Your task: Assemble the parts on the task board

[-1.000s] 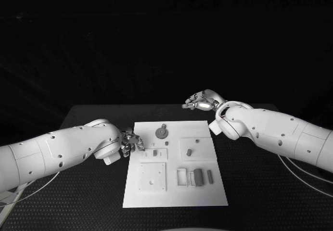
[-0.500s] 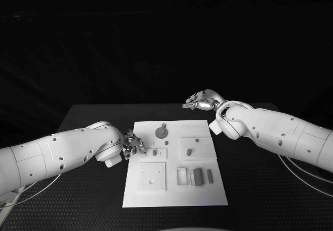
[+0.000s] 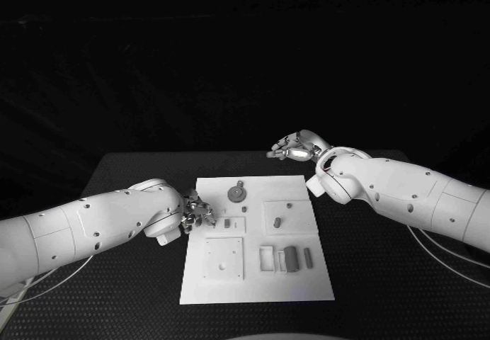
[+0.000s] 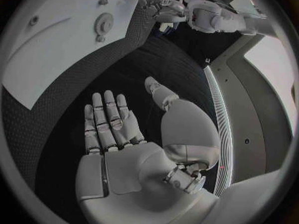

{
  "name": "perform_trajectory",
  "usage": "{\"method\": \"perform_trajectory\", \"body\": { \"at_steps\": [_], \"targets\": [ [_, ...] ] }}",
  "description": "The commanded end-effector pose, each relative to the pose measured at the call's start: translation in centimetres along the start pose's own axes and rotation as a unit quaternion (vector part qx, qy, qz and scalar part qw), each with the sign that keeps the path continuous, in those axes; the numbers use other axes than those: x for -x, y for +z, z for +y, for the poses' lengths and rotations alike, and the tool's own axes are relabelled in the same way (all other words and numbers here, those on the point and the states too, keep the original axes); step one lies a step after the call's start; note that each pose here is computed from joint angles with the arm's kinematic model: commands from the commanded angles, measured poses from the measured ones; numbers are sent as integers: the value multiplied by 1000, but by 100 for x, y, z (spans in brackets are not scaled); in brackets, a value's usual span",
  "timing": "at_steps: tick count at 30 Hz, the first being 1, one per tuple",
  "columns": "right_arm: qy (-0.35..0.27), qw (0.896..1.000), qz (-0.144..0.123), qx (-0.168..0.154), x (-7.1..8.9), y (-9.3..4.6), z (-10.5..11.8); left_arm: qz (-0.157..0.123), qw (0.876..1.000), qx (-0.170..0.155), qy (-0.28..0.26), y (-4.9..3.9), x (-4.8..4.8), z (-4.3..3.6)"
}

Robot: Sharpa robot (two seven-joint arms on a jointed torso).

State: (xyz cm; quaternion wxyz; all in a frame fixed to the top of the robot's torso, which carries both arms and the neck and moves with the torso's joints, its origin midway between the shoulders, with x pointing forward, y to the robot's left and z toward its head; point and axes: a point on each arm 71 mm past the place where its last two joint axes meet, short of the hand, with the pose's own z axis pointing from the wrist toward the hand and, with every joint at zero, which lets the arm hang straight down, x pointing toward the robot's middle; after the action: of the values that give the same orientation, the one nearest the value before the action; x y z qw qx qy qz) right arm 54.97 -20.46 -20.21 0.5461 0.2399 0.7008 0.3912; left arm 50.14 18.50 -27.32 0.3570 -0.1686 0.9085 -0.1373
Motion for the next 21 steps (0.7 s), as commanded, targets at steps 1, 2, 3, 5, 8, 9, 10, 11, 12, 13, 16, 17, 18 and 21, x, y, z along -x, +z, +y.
{"method": "perform_trajectory", "body": {
  "at_steps": [1, 2, 3, 5, 8, 9, 10, 11, 12, 13, 16, 17, 18, 21],
  "targets": [
    [0, 1000, 3, 4, -6, 1, 10, 5, 1000, 1, 8, 15, -21, -9],
    [0, 1000, 3, 4, -6, 1, 10, 6, 1000, 1, 8, 19, -27, -9],
    [0, 1000, 4, 4, -7, 1, 9, 9, 1000, 2, 9, 21, -38, -6],
    [0, 1000, 4, 4, -8, 2, 10, 14, 1000, 2, 11, 23, -58, -3],
    [0, 1000, 4, 4, -7, 2, 9, 16, 1000, 2, 13, 28, -73, -9],
    [0, 1000, 4, 4, -8, 2, 10, 15, 1000, 2, 12, 30, -72, -10],
    [0, 1000, 4, 4, -9, 1, 11, 15, 1000, 2, 12, 31, -72, -9],
    [0, 1000, 4, 4, -8, 0, 10, 15, 1000, 3, 12, 34, -70, -7],
    [0, 1000, 4, 4, -7, 0, 9, 14, 1000, 3, 11, 35, -69, -5],
    [0, 1000, 4, 4, -7, 0, 9, 14, 1000, 3, 11, 37, -68, 0],
    [0, 1000, 4, 4, -6, -1, 8, 14, 1000, 4, 11, 43, -67, 6],
    [0, 1000, 4, 4, -6, -1, 8, 14, 1000, 5, 11, 45, -68, 7],
    [0, 1000, 5, 4, -6, -1, 8, 14, 1000, 5, 11, 47, -69, 7],
    [0, 1000, 5, 4, -7, -2, 9, 15, 1000, 6, 11, 56, -77, 5]
  ]
}}
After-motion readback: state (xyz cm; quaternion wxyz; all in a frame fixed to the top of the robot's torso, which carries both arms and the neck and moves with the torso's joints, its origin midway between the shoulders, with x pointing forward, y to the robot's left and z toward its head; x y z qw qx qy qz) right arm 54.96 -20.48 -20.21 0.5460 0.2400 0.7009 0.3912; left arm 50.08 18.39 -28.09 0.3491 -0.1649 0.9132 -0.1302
